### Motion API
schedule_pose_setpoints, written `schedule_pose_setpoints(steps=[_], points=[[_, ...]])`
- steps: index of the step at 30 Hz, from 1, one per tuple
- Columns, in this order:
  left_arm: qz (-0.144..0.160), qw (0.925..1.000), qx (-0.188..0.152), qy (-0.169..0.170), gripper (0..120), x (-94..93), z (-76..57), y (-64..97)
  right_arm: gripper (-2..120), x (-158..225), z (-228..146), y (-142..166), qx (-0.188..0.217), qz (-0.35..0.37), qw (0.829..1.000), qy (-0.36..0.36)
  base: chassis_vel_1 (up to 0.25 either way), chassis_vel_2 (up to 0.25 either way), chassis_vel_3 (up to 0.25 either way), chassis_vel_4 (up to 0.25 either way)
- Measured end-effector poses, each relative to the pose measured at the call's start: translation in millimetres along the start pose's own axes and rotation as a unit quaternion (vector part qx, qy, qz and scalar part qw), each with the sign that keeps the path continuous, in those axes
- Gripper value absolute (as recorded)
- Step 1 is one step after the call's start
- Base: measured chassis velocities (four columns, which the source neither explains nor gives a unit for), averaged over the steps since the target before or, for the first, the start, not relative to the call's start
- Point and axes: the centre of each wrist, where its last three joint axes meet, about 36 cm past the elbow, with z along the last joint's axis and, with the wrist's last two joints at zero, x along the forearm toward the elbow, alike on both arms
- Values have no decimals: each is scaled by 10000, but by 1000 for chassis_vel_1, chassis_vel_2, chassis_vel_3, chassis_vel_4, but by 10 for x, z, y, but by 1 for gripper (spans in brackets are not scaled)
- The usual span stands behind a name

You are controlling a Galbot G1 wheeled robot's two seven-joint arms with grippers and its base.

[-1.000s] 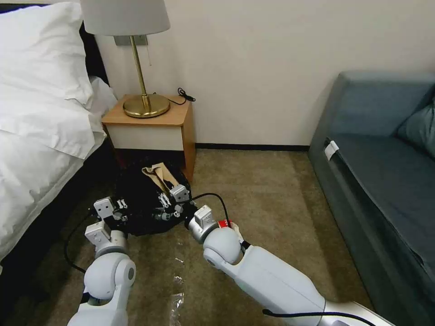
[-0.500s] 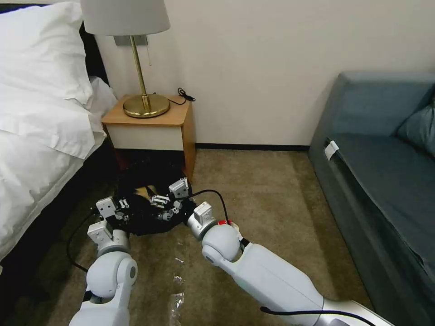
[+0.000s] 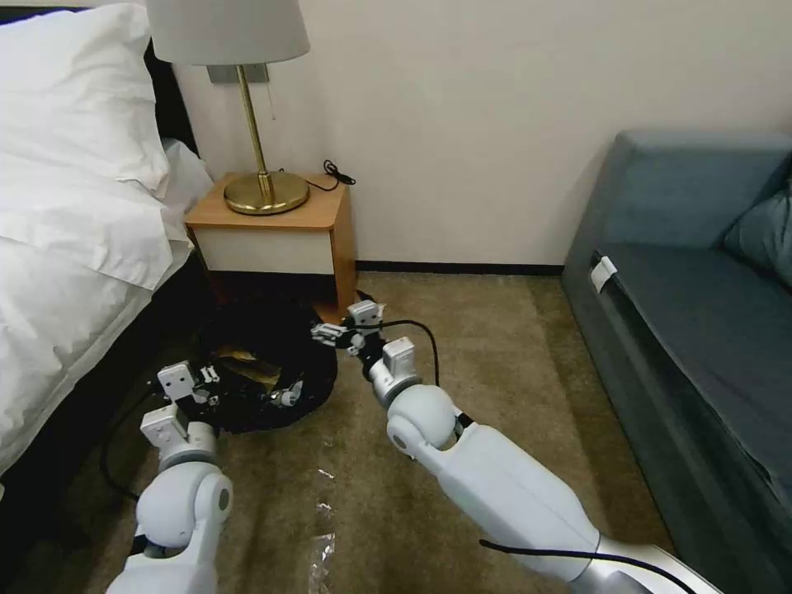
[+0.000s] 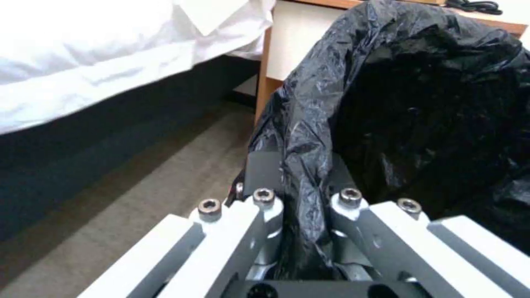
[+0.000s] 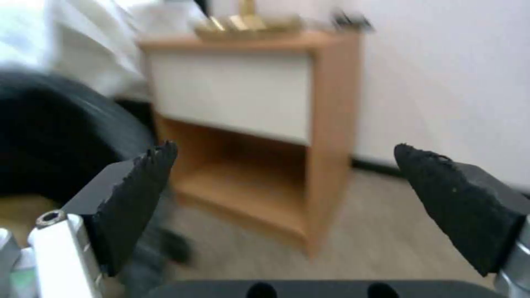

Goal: Pick up the trash bin, then pick up the garbage on the floor and place it into the trash bin.

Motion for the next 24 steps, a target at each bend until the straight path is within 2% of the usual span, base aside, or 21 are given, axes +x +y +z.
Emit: schedule_pose_setpoints(steps=[1, 4, 7, 9, 12, 15, 16, 19, 24], points=[[0, 10000, 0, 0, 4, 0, 0, 0, 100, 0, 0, 0, 0, 0, 10000, 0, 0, 0, 0, 0], [18, 10000, -6, -11, 4, -11, -14, 15, 100, -1, 207, -112, -211, 409, 9961, 752, 0, 0, 0, 0], [27, 10000, 2, -8, 4, -12, -12, 5, 100, 8, 293, -140, -220, 476, 9943, 925, 0, 0, 0, 0], [55, 10000, 33, 21, 4, -6, 8, -24, 100, 39, 576, -223, -166, 636, 9895, 1287, 0, 0, 0, 0], [62, 10000, 45, 28, 4, -3, 14, -34, 100, 55, 670, -249, -141, 668, 9880, 1388, 0, 0, 0, 0], [86, 9999, 63, 34, 4, 7, 25, -58, 100, 199, 1267, -403, -16, 752, 9779, 1953, 0, 0, 0, 0], [86, 9999, 63, 34, 4, 7, 25, -58, 100, 199, 1267, -403, -16, 752, 9779, 1953, 0, 0, 0, 0], [92, 9999, 59, 18, 4, 14, 14, -56, 100, 252, 1617, -486, 34, 846, 9706, 2252, 0, 0, 0, 0], [90, 9999, 60, 11, 4, 21, 8, -52, 100, 250, 1868, -586, 158, 930, 9661, 2405, 0, 0, 0, 0]])
